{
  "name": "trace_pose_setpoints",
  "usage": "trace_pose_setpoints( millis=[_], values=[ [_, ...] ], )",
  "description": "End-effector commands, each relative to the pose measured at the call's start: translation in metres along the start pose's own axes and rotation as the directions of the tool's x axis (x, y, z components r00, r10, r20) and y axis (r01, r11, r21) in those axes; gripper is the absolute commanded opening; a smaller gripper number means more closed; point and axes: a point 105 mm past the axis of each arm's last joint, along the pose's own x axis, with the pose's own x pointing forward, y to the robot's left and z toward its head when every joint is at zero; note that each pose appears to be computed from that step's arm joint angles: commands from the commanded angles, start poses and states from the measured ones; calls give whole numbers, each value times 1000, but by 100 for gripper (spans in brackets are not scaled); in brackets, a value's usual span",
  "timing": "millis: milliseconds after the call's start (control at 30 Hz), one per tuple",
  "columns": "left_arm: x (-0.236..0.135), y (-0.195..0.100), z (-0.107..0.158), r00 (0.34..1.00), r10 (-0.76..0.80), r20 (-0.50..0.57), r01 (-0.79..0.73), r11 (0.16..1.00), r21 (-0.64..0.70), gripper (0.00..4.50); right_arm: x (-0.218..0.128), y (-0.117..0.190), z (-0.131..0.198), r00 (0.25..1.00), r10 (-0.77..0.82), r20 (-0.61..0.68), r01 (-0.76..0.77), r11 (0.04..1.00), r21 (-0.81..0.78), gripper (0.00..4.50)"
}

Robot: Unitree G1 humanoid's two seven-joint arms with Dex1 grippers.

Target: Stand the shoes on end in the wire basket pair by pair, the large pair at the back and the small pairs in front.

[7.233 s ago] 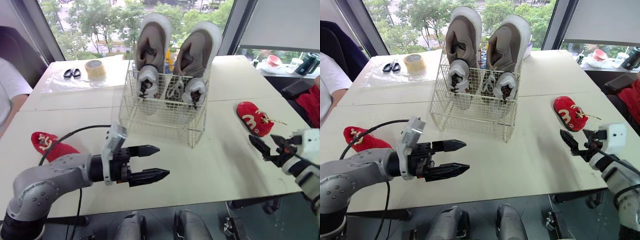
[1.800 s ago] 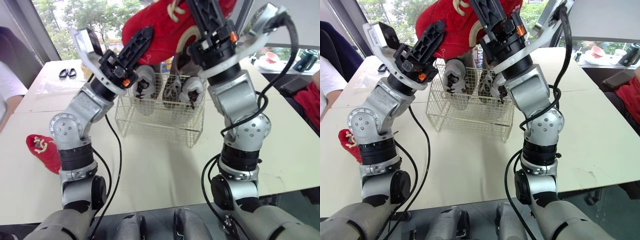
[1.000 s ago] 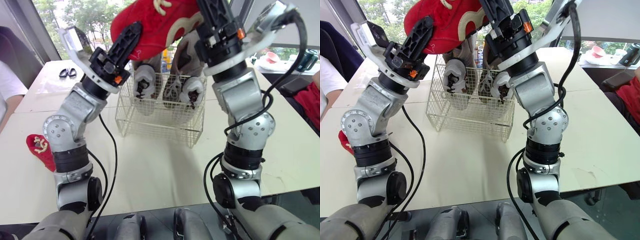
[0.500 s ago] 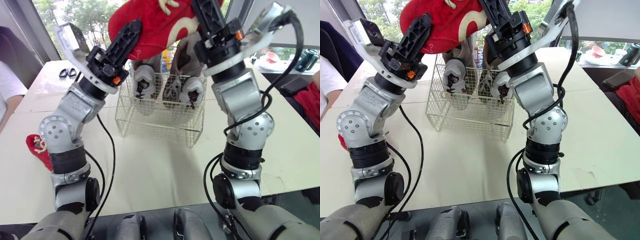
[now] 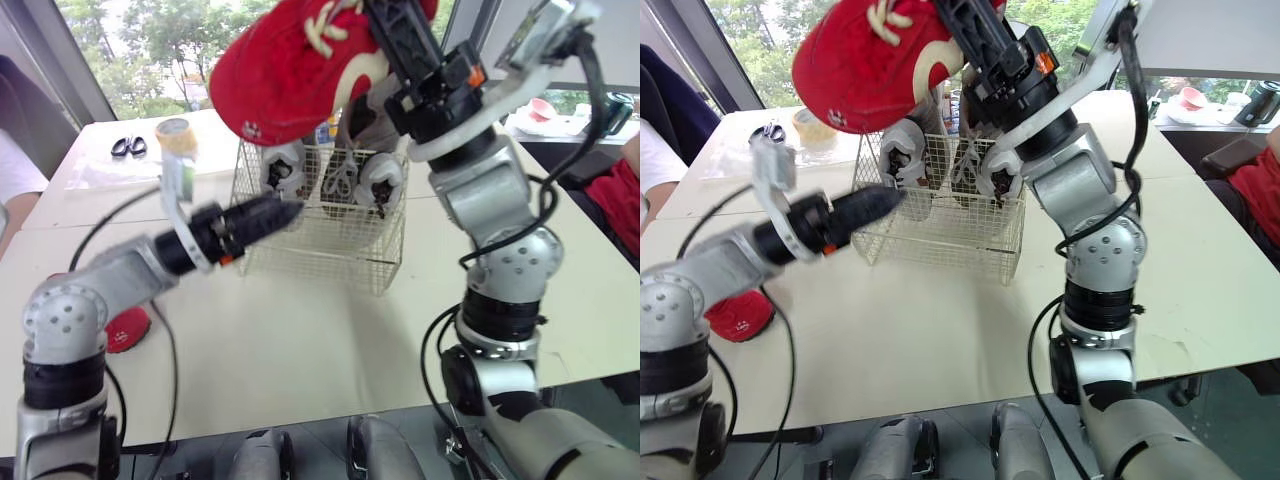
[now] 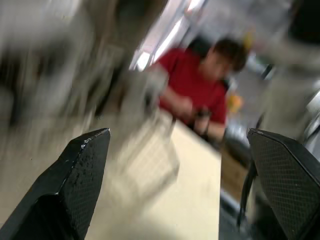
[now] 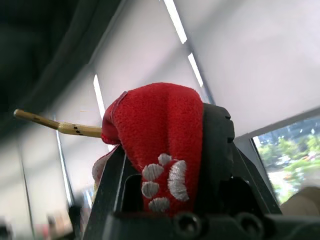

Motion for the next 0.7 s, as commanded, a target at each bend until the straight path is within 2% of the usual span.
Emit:
trace_pose_setpoints(
  millis=[33,67,133,267,367,467,600,700],
  values=[
    [-10,-16,-2,993,45,-106,-24,981,191,443,-21,-4,-21,943,72,-325,-130,979,-158,105],
    [-13,-12,-5,986,100,-134,-69,974,217,443,-41,-22,8,927,53,-372,-134,971,-196,105],
    [-15,-6,-7,973,166,-158,-120,957,264,443,-66,-33,45,903,49,-427,-165,956,-241,105],
    [-25,-3,-5,957,260,-132,-196,908,369,443,-80,-51,53,884,-5,-467,-154,941,-301,105],
    [-37,0,-15,950,270,-154,-207,918,338,443,-87,-58,62,889,-41,-456,-125,937,-327,105],
    [-42,6,-12,956,273,-105,-231,925,303,443,-92,-58,61,878,-56,-475,-121,935,-334,105],
    [-35,3,-7,978,205,-42,-187,947,261,443,-99,-58,51,856,-74,-512,-124,931,-344,105],
    [-25,-7,-18,987,148,-58,-130,961,243,443,-102,-57,36,845,-69,-530,-134,932,-336,105]
  ],
)
